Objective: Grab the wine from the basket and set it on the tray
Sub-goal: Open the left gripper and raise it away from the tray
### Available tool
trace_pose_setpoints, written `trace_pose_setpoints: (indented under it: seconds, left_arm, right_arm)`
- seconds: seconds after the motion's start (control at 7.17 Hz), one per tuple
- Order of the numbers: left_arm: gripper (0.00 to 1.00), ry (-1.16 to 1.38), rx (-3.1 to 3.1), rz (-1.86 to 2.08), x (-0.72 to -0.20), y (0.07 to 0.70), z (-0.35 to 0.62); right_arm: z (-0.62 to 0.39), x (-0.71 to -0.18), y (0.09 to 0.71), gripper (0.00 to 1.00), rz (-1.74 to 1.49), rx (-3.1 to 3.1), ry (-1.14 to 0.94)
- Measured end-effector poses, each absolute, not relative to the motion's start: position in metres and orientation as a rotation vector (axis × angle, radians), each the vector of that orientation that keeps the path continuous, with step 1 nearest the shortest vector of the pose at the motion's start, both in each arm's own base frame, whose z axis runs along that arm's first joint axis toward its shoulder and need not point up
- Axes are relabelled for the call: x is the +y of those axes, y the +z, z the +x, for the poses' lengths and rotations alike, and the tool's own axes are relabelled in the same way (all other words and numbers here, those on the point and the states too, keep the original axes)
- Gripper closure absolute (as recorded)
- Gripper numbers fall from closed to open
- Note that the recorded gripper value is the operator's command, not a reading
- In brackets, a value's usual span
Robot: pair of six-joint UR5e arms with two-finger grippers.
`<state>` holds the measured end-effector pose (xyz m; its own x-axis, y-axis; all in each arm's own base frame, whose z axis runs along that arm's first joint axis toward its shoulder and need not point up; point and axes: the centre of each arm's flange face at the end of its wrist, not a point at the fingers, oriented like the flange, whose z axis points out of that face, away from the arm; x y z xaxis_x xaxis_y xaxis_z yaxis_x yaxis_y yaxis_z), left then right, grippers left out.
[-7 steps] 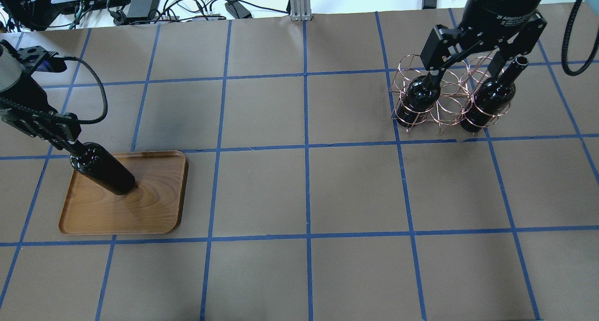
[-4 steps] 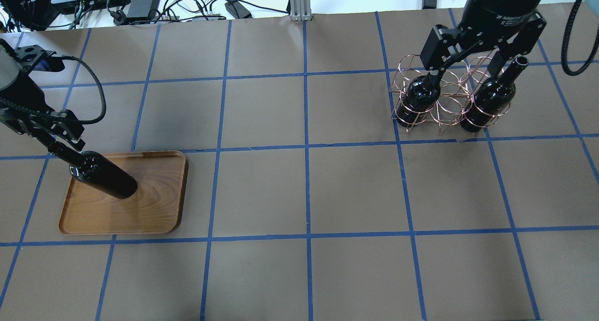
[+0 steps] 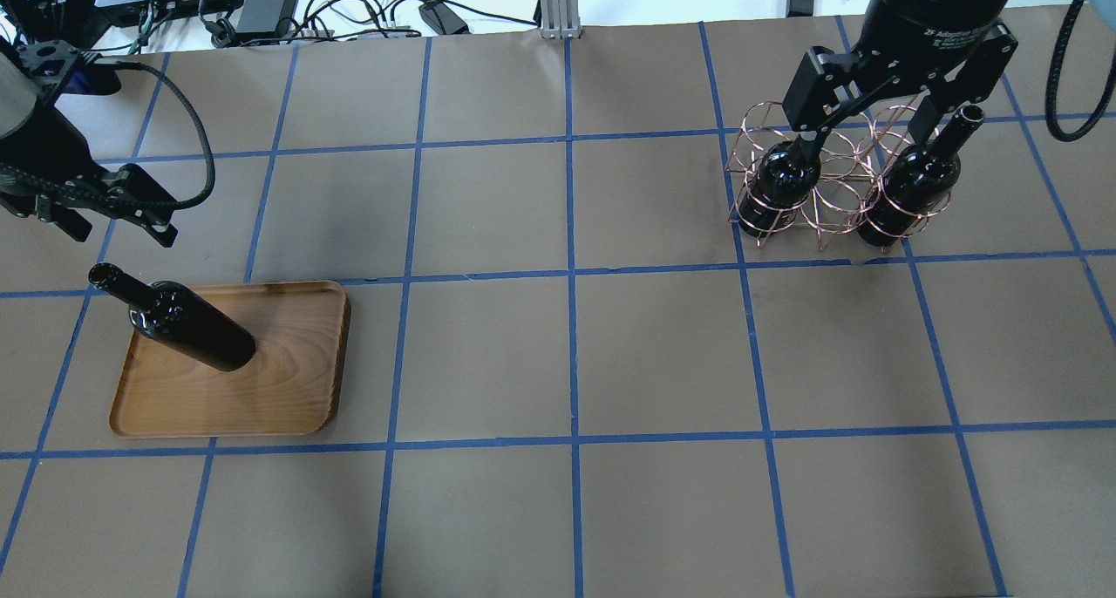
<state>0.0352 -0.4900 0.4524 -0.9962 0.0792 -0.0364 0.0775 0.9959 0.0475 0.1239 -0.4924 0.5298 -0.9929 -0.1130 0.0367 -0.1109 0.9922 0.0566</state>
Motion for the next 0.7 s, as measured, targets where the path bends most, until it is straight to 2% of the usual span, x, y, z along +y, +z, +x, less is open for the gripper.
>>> trace_pose_setpoints:
  seconds: [0.42, 0.7]
  left_arm:
    - [0.0, -0.069, 3.139, 0.034, -0.465, 0.506, -0.054]
    - [0.0, -0.095, 3.144, 0.082, -0.453, 0.514, -0.095]
  right_arm:
    - [0.124, -0.492, 0.53, 0.0, 0.174, -3.096, -0.084]
    - [0.124, -0.492, 0.53, 0.0, 0.174, -3.096, -0.083]
